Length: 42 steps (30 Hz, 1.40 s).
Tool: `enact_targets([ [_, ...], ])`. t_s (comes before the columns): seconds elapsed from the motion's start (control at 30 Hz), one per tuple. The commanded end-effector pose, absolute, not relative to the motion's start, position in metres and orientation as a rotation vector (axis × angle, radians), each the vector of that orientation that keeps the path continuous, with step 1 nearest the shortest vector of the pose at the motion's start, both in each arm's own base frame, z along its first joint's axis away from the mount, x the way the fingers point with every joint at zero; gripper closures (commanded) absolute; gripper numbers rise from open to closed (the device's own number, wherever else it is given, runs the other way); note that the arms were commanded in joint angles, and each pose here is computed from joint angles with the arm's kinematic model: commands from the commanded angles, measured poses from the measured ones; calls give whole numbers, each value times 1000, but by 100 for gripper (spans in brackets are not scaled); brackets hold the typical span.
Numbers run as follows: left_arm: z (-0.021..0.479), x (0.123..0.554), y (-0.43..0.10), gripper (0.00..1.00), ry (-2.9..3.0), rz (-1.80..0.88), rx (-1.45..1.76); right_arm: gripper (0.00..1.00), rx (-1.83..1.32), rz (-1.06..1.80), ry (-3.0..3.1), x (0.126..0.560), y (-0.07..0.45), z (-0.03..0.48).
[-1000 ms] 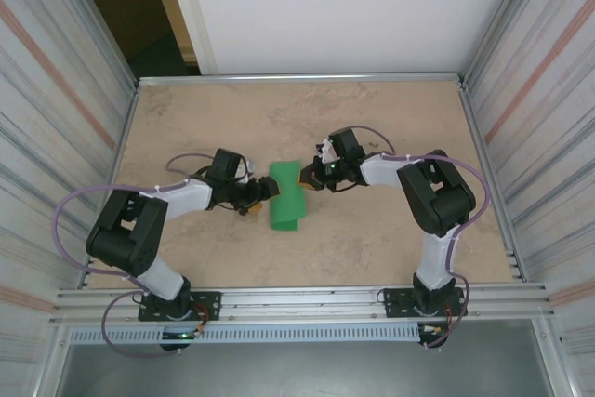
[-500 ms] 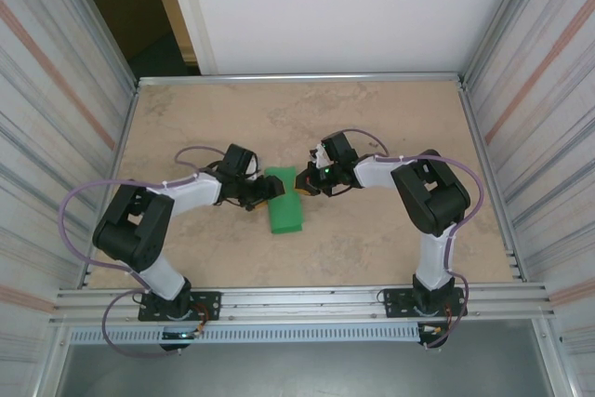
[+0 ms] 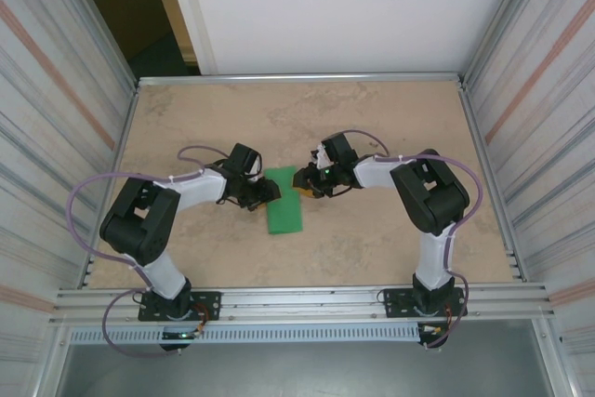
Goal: Fold a paper plane with a square sheet of paper (pick it up from the middle)
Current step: First fold in half a square sheet of paper at the center of the table.
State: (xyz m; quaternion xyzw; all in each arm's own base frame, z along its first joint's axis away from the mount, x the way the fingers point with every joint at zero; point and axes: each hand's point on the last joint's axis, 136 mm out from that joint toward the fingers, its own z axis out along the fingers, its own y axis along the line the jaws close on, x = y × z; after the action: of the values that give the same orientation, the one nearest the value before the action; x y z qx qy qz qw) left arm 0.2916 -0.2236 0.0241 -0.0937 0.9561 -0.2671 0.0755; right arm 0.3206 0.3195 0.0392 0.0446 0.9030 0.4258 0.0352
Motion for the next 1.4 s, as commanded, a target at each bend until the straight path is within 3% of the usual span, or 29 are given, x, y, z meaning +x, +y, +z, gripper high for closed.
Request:
enact_targets([
  [0.0,-11,272,-201,59,2983,-596,-364,55,183,1212,2704,332,294,64],
  [0.3,-31,258,-187,66,3043,-488,-375,49,288,1013,2637,328,243,78],
  [0.73,-46,250,-175,70,3091,-375,-485,49,256,1010,2678,316,254,65],
  [1.17,-64,238,-173,66,3158,-330,-512,48,220,1046,2699,312,264,58],
  [1.37,-69,235,-171,71,3170,-307,-538,49,192,1049,2703,312,269,57],
])
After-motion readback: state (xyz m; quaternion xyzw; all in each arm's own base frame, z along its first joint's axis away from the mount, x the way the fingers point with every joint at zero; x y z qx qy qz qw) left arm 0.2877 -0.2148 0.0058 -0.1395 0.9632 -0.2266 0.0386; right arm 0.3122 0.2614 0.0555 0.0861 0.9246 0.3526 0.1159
